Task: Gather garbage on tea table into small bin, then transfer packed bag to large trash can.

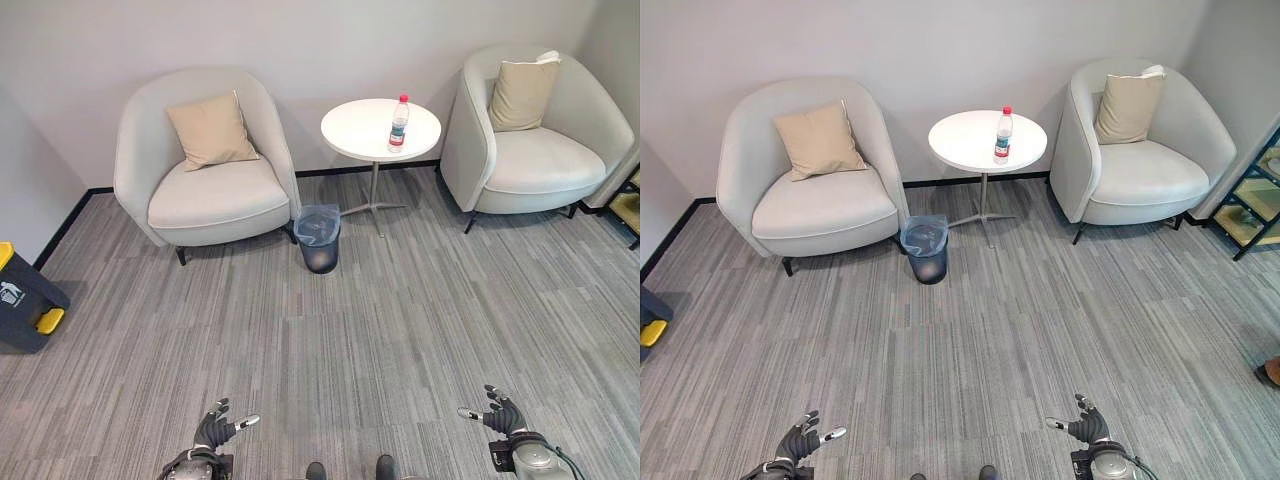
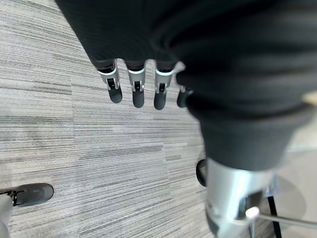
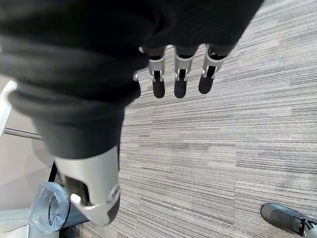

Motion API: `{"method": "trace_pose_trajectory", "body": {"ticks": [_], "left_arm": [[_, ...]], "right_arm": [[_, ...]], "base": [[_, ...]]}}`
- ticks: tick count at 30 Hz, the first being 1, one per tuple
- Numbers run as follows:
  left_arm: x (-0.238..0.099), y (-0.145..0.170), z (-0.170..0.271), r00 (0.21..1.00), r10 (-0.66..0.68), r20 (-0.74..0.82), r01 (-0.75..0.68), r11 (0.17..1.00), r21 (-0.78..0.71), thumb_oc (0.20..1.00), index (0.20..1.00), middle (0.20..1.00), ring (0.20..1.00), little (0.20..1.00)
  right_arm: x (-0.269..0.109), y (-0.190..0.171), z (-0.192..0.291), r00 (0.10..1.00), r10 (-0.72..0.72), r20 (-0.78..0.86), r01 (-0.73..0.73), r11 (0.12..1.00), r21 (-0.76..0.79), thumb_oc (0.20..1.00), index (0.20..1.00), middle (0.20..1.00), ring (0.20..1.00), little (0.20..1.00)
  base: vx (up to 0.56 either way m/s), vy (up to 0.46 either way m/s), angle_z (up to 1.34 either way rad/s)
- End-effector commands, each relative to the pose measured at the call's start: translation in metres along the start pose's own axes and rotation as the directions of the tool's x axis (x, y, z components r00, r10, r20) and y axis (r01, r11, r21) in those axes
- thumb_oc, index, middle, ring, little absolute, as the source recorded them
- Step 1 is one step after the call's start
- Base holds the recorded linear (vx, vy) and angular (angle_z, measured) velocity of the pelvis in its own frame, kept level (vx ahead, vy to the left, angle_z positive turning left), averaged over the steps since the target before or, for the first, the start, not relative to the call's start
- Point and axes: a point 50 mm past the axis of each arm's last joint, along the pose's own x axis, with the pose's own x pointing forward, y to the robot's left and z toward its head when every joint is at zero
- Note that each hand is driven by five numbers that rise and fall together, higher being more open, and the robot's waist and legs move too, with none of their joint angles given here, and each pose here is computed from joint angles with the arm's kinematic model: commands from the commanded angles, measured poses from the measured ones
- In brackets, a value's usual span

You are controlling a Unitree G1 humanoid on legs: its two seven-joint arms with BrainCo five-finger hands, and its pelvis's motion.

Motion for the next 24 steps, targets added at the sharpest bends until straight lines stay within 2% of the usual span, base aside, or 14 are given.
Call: {"method": "trace_pose_trajectory", "body": {"ticks": [1, 12, 17, 21, 24], "left_arm": [[0.006, 0.008, 0.014, 0.998, 0.044, 0.047, -0.042, 0.999, -0.03, 1.0, 1.0, 1.0, 1.0, 1.0], [0.007, 0.01, 0.027, 0.994, 0.048, 0.093, -0.044, 0.998, -0.044, 1.0, 1.0, 1.0, 1.0, 1.0], [0.007, 0.02, 0.038, 0.988, 0.074, 0.136, -0.072, 0.997, -0.025, 1.0, 1.0, 1.0, 1.0, 1.0], [0.01, 0.013, 0.044, 0.986, 0.07, 0.152, -0.065, 0.997, -0.036, 1.0, 1.0, 1.0, 1.0, 1.0], [0.009, -0.001, 0.041, 0.989, 0.025, 0.148, -0.02, 0.999, -0.034, 1.0, 1.0, 1.0, 1.0, 1.0]], "right_arm": [[0.006, 0.0, 0.015, 0.999, -0.031, 0.044, 0.027, 0.996, 0.082, 1.0, 1.0, 1.0, 1.0, 1.0], [0.009, -0.003, 0.018, 0.998, -0.06, 0.027, 0.056, 0.99, 0.133, 1.0, 1.0, 1.0, 1.0, 1.0], [0.014, 0.004, 0.039, 0.995, -0.047, 0.086, 0.034, 0.989, 0.144, 1.0, 1.0, 1.0, 1.0, 1.0], [0.013, 0.005, 0.048, 0.991, -0.038, 0.128, 0.023, 0.993, 0.115, 1.0, 1.0, 1.0, 1.0, 1.0], [0.01, 0.003, 0.046, 0.988, -0.051, 0.143, 0.03, 0.99, 0.141, 1.0, 1.0, 1.0, 1.0, 1.0]], "base": [[0.02, 0.019, -0.04], [0.0, 0.074, -0.04], [0.06, 0.141, -0.59], [0.43, -0.172, -0.42], [0.47, -0.406, 0.53]]}}
